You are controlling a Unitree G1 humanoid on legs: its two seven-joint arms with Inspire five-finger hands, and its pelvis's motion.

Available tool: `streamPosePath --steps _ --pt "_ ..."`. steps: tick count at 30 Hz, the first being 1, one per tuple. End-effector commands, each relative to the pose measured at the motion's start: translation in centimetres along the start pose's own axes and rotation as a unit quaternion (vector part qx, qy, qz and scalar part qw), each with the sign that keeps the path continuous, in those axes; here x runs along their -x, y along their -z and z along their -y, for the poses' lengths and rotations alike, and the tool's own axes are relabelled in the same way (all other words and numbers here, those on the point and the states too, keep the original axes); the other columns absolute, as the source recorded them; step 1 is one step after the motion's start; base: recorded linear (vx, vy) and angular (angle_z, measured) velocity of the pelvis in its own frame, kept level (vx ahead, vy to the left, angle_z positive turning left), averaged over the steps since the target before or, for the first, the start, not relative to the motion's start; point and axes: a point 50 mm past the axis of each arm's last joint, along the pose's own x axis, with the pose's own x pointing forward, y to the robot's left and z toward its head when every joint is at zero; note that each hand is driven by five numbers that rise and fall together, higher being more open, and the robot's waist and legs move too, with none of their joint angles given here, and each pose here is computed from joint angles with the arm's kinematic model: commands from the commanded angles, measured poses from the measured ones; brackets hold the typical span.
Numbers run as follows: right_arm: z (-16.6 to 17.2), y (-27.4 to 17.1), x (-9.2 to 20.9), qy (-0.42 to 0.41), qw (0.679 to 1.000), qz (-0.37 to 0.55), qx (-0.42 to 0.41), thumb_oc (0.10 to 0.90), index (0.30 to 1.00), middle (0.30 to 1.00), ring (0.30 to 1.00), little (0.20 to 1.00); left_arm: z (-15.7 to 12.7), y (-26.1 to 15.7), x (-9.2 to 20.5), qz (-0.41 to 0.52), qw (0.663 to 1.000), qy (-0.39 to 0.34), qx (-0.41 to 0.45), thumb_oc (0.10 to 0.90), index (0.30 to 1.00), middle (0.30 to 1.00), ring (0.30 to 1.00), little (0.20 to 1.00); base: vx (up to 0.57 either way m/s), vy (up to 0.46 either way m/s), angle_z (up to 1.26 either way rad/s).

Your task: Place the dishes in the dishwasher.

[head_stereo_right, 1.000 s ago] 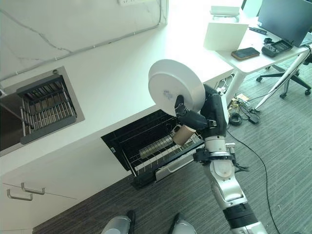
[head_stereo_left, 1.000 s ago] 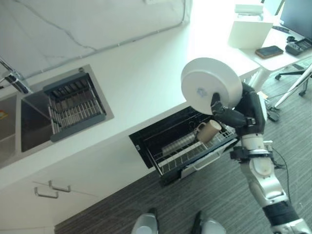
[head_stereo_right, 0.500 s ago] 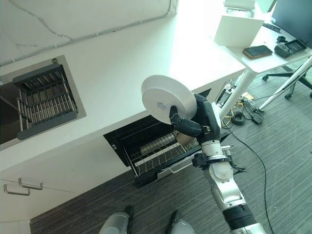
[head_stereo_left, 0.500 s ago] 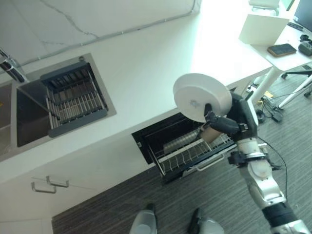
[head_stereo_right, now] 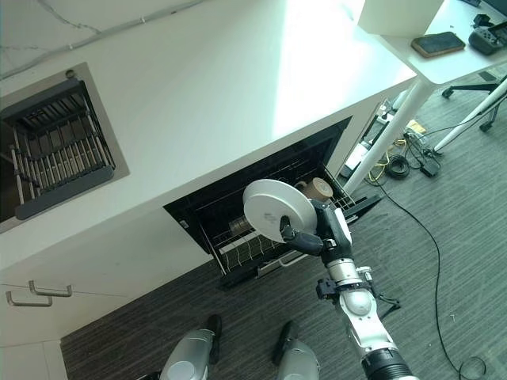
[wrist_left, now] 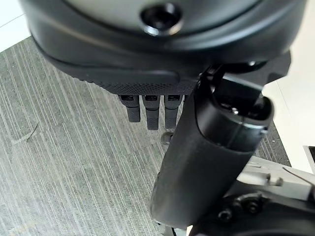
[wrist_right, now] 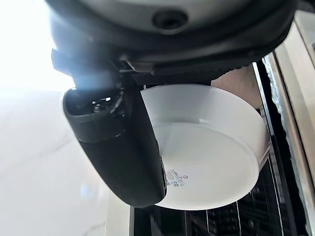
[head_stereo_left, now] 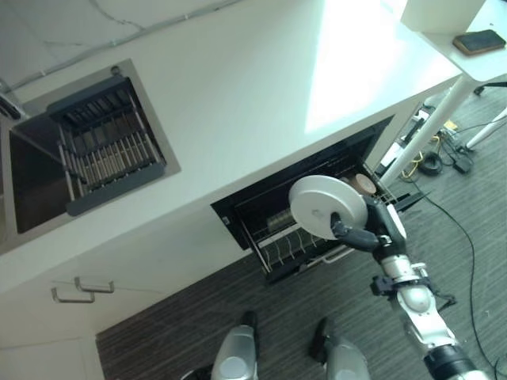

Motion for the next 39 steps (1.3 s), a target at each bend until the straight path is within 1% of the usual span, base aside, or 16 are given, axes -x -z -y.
streamPosePath --steps 1,3,7,13,16,20,23,25,28,30,32,34,35,36,37,39 --pt "0.7 -5.5 -2.6 -0.051 0.985 0.158 0.036 0.400 0.300 0.300 0.300 0.300 -1.8 -1.0 0.4 0.018 0.999 -0.009 -0.037 0.800 0.900 0.900 0.900 0.900 0.00 -0.052 0.02" --pt "1.0 -5.8 -3.1 -0.074 0.983 0.158 0.062 0.400 0.300 0.300 0.300 0.300 -2.0 -1.3 0.4 0.018 0.999 -0.007 -0.049 0.800 0.900 0.900 0.900 0.900 -0.01 -0.048 0.03" --pt "1.1 -6.5 -4.1 -0.088 0.980 0.161 0.082 0.400 0.300 0.300 0.300 0.300 -2.1 -1.4 0.4 0.016 0.998 -0.001 -0.060 0.800 0.900 0.900 0.900 0.900 -0.01 -0.017 0.04" --pt "0.3 -8.0 -6.4 -0.107 0.968 0.164 0.158 0.400 0.300 0.300 0.300 0.300 -1.9 -1.2 0.4 0.006 0.996 0.008 -0.083 0.800 0.900 0.900 0.900 0.900 0.02 0.021 0.07" --pt "0.1 -8.3 -7.9 -0.073 0.964 0.149 0.210 0.400 0.300 0.300 0.300 0.300 -1.8 -1.8 0.4 0.011 0.996 0.009 -0.087 0.800 0.900 0.900 0.900 0.900 0.02 0.066 0.16" --pt "-0.6 -8.8 -9.9 -0.050 0.954 0.132 0.263 0.400 0.300 0.300 0.300 0.300 -1.6 -2.7 0.3 0.019 0.995 0.011 -0.096 0.800 0.900 0.900 0.900 0.900 -0.03 0.048 0.14" --pt "-0.5 -8.8 -10.7 -0.033 0.951 0.112 0.285 0.400 0.300 0.300 0.300 0.300 -1.6 -3.0 0.2 0.020 0.995 0.011 -0.099 0.800 0.900 0.900 0.900 0.900 0.01 0.043 0.10" --pt "-0.1 -8.6 -11.1 -0.008 0.949 0.095 0.299 0.400 0.300 0.300 0.300 0.300 -1.5 -3.2 0.2 0.023 0.994 0.012 -0.102 0.800 0.900 0.900 0.900 0.900 0.03 0.029 0.06" --pt "1.1 -8.2 -11.9 0.058 0.934 0.074 0.344 0.400 0.300 0.300 0.300 0.300 -1.1 -3.8 0.1 0.033 0.994 0.014 -0.107 0.800 0.900 0.900 0.900 0.900 -0.01 0.029 0.05" --pt "1.6 -8.2 -12.3 0.083 0.927 0.063 0.360 0.400 0.300 0.300 0.300 0.300 -1.0 -4.1 0.1 0.038 0.993 0.015 -0.108 0.800 0.900 0.900 0.900 0.900 -0.05 0.017 0.05" --pt "2.7 -9.1 -13.1 0.126 0.916 0.051 0.377 0.400 0.300 0.300 0.300 0.300 -0.9 -5.0 0.1 0.054 0.993 0.016 -0.107 0.800 0.900 0.900 0.900 0.900 -0.10 0.027 0.14" --pt "3.4 -9.8 -13.5 0.155 0.906 0.054 0.389 0.400 0.300 0.300 0.300 0.300 -0.9 -5.4 0.2 0.059 0.992 0.016 -0.106 0.800 0.900 0.900 0.900 0.900 -0.05 0.020 0.06" --pt "3.4 -9.8 -13.5 0.155 0.906 0.055 0.389 0.400 0.300 0.300 0.300 0.300 -0.9 -5.4 0.2 0.059 0.992 0.016 -0.106 0.800 0.900 0.900 0.900 0.900 -0.04 0.021 0.02" --pt "3.8 -10.4 -13.7 0.188 0.896 0.058 0.399 0.400 0.300 0.300 0.300 0.300 -0.8 -5.6 0.2 0.062 0.992 0.017 -0.105 0.800 0.900 0.900 0.900 0.900 -0.03 0.037 -0.01" --pt "4.9 -11.2 -13.7 0.269 0.870 0.067 0.408 0.400 0.300 0.300 0.300 0.300 -0.6 -5.6 0.1 0.064 0.992 0.020 -0.103 0.800 0.900 0.900 0.900 0.900 -0.04 0.049 -0.02" --pt "5.9 -12.0 -13.5 0.335 0.851 0.078 0.397 0.400 0.300 0.300 0.300 0.300 -0.3 -5.6 0.1 0.065 0.993 0.024 -0.099 0.800 0.900 0.900 0.900 0.900 -0.03 0.073 -0.04"
